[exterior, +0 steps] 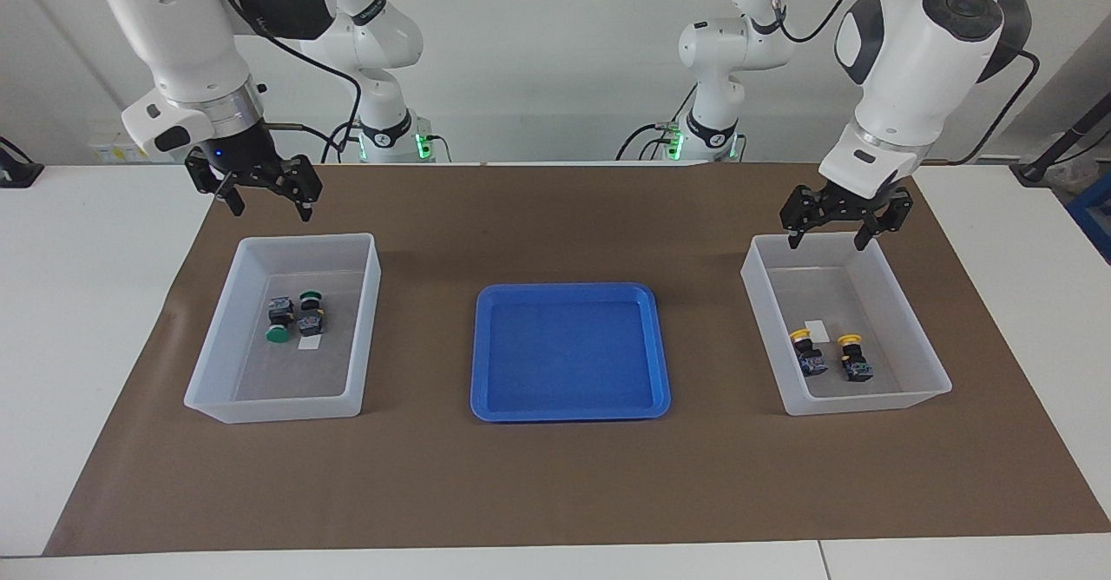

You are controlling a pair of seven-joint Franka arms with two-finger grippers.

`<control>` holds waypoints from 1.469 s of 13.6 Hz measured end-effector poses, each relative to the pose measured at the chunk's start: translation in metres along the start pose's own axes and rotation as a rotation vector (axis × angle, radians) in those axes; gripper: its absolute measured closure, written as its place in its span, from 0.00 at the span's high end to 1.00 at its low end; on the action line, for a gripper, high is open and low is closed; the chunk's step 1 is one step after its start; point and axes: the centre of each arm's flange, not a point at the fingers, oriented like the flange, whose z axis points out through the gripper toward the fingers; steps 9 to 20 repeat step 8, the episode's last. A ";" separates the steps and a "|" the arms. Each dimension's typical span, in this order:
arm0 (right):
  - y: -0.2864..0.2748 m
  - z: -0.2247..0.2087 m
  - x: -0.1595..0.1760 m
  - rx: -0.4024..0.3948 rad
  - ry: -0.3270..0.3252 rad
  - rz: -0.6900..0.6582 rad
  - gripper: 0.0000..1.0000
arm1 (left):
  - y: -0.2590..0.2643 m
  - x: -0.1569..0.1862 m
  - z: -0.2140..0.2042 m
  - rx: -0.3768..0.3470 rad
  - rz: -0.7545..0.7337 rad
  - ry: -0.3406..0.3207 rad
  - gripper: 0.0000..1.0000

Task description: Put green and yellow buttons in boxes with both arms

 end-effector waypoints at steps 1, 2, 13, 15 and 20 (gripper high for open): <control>0.000 0.000 0.000 0.000 -0.003 0.000 1.00 | 0.000 -0.001 0.001 0.000 0.000 -0.002 1.00; 0.000 0.001 -0.002 -0.001 -0.013 -0.001 1.00 | 0.000 -0.002 0.002 0.001 0.000 -0.005 1.00; 0.007 -0.006 -0.011 -0.005 -0.043 -0.017 1.00 | -0.007 -0.004 0.003 -0.044 -0.029 -0.016 1.00; 0.007 -0.006 -0.011 -0.005 -0.043 -0.017 1.00 | -0.007 -0.004 0.003 -0.044 -0.029 -0.016 1.00; 0.007 -0.006 -0.011 -0.005 -0.043 -0.017 1.00 | -0.007 -0.004 0.003 -0.044 -0.029 -0.016 1.00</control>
